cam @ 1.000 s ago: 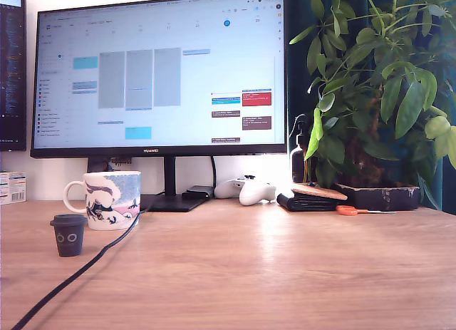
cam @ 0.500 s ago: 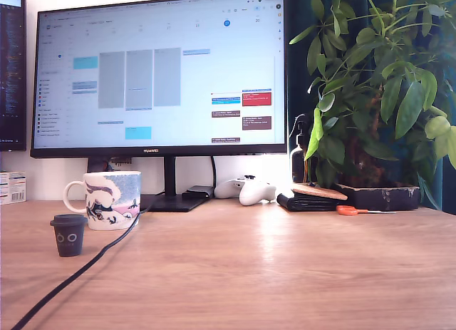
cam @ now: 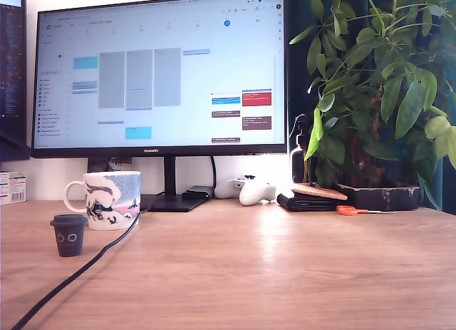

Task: Pick the grey coffee capsule and place it inside the blue coffee cup

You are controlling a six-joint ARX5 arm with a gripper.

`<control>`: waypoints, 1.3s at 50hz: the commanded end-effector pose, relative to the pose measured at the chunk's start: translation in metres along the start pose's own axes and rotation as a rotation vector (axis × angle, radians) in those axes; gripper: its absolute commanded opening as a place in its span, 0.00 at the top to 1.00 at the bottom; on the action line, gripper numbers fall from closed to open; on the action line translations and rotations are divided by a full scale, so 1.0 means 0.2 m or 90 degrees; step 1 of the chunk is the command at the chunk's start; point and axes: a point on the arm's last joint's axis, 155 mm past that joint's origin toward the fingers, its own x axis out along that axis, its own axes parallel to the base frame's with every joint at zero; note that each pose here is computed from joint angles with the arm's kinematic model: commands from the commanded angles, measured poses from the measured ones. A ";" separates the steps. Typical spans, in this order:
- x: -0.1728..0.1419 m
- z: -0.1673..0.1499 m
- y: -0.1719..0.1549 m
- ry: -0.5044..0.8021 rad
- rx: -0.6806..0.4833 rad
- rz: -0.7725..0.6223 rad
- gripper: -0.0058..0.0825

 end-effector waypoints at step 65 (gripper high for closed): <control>0.48 -0.23 0.21 0.176 0.030 0.028 0.44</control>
